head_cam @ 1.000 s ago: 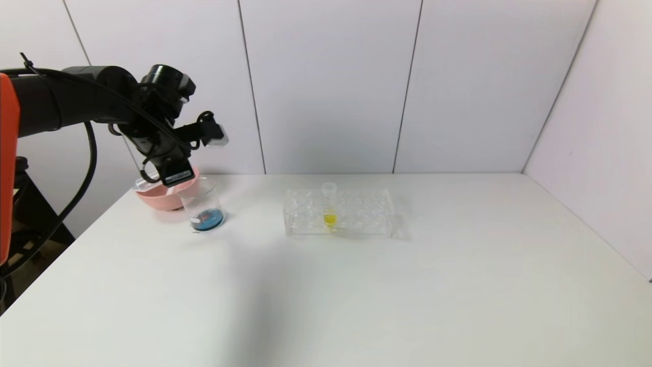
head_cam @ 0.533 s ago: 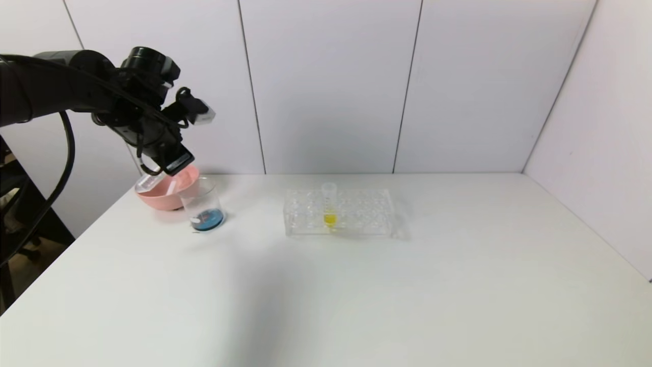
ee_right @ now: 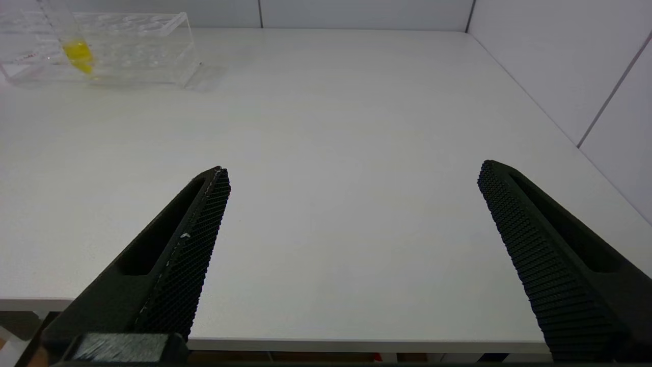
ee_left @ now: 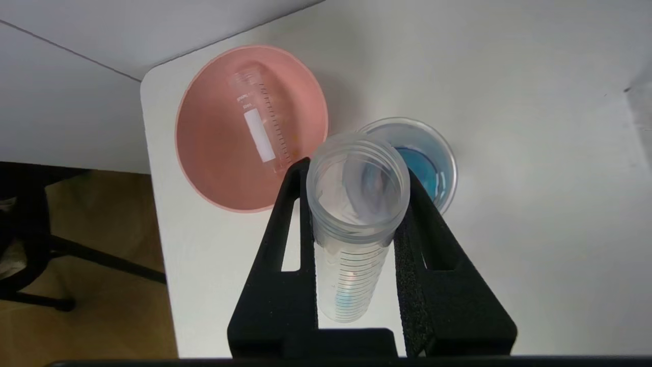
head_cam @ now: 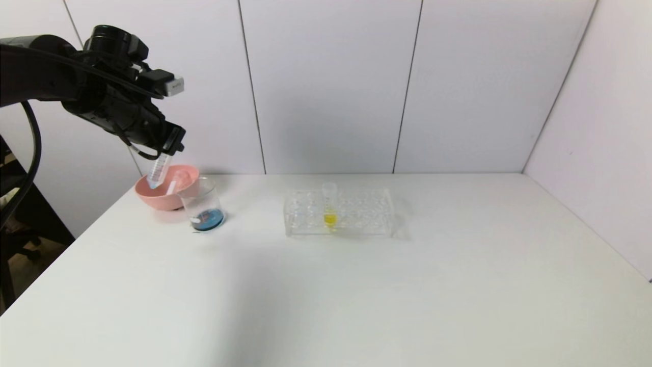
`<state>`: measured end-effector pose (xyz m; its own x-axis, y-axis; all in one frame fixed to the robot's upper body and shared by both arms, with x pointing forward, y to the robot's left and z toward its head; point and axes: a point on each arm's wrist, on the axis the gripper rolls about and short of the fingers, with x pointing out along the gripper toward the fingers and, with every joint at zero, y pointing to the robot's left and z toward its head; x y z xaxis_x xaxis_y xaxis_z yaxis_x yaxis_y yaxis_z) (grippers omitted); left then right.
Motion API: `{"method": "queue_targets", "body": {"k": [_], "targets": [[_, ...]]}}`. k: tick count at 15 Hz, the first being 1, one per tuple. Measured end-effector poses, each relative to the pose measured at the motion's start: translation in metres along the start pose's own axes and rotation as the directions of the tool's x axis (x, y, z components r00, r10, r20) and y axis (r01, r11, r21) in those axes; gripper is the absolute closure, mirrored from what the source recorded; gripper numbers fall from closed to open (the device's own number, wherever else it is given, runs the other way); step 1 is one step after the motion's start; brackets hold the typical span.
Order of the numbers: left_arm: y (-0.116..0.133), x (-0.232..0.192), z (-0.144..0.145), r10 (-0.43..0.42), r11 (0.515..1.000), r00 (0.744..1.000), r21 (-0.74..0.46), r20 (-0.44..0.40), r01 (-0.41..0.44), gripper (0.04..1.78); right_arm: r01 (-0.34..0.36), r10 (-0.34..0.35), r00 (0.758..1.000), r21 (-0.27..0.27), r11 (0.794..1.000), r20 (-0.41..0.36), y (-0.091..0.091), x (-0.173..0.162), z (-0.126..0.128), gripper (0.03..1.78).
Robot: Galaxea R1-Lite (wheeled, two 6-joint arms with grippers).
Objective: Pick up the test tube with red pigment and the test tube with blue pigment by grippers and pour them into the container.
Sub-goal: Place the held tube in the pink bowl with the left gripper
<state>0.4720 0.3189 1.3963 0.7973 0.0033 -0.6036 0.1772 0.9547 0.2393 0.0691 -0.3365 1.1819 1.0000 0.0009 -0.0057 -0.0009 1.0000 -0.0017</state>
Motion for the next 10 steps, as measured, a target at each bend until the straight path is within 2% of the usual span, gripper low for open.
{"method": "queue_targets", "body": {"k": [3,4,8,10], "targets": [[0.009,-0.005,0.001,-0.084,0.980,0.994,-0.176,0.075,0.096,1.37,0.000,0.000,1.000,0.000,1.000,0.000,0.000,0.000,0.000,0.04],[0.012,-0.006,0.002,-0.089,0.972,0.991,-0.210,0.101,0.109,1.37,0.000,0.000,1.000,0.000,1.000,0.000,0.000,0.000,0.000,0.04],[0.028,-0.003,0.005,-0.031,0.970,0.985,-0.234,0.171,0.072,1.37,0.000,0.000,1.000,0.000,1.000,0.000,0.000,0.000,0.000,0.04],[0.032,0.005,0.012,0.002,0.972,0.966,-0.227,0.257,0.058,1.37,-0.001,0.001,1.000,0.000,1.000,0.000,0.000,0.000,0.000,0.04]]}}
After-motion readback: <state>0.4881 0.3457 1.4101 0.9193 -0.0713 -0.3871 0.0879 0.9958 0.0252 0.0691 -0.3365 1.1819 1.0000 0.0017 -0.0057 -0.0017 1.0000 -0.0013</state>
